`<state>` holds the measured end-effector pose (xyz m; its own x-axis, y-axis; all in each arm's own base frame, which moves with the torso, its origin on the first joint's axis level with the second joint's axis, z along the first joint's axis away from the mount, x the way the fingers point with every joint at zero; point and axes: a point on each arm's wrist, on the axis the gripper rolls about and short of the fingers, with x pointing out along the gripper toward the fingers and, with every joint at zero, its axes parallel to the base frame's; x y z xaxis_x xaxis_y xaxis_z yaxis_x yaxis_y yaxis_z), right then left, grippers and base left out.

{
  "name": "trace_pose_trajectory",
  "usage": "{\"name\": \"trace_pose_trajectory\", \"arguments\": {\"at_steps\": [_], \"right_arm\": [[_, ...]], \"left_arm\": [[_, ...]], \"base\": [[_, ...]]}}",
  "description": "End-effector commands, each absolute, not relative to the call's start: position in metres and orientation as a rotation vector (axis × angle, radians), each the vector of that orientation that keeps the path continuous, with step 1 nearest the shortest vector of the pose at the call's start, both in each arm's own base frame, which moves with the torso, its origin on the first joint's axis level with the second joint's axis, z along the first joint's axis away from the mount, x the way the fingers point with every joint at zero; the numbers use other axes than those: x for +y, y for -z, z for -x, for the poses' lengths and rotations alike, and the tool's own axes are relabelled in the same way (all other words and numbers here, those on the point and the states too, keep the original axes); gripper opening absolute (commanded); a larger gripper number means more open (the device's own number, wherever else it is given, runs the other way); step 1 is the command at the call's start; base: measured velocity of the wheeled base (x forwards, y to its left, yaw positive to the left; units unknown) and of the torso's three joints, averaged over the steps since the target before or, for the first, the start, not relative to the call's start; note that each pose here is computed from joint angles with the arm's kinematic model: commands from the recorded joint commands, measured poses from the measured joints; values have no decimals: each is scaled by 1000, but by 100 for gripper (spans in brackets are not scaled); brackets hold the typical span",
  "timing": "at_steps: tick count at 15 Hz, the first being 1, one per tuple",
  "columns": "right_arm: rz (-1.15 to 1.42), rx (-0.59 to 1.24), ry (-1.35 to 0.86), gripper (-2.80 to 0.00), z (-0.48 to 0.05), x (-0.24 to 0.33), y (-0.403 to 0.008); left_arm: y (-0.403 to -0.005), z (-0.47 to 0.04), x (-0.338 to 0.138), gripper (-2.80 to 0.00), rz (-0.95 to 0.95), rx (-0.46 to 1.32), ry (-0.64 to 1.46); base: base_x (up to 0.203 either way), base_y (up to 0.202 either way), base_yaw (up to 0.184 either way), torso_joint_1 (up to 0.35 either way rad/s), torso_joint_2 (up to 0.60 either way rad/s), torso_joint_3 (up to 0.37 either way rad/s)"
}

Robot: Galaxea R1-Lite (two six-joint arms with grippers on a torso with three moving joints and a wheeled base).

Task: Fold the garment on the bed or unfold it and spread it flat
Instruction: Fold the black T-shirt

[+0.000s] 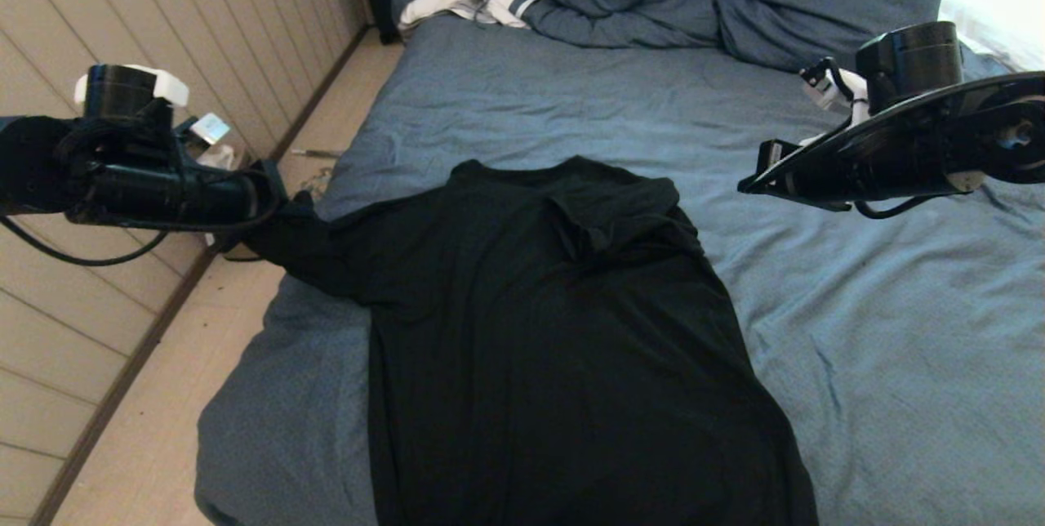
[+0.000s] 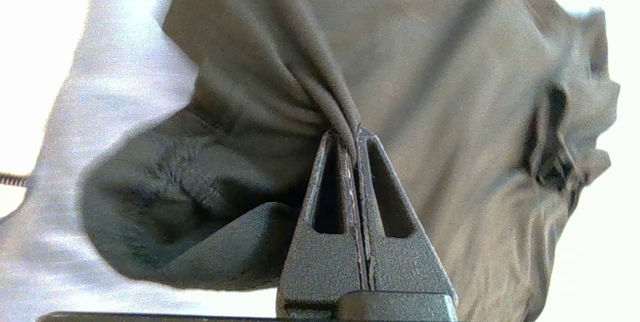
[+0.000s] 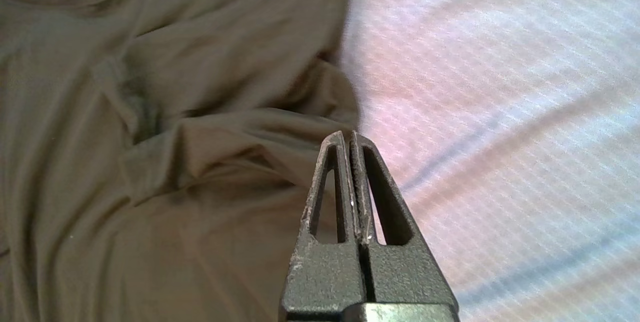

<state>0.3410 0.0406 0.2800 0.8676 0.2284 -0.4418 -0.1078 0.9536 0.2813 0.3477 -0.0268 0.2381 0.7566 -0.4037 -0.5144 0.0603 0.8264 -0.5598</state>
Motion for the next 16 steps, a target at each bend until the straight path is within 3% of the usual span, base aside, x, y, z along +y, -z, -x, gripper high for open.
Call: {"name": "trace_pose_trajectory", "arguments": {"at_steps": [1,5,11,16], "right_arm": [[-264,480,-174,-280,-335,32,-280],[-274,441,-202,-280,-331,27,-272],[-294,424,-233,-280,-340,4,-257],[-311,445,-246,-280,-347,-4,-249]], "left_arm": [[-251,-346,-69,-280,492,651,331],[-229,-364,-143,-280,369,669,297],[-230,-338,-231,-280,282,653,433],[-212,-338,-260,-280,236,681,433]], "base": [[0,0,0,0,0,0],[0,0,0,0,0,0],[0,0,0,0,0,0],[0,0,0,0,0,0]]}}
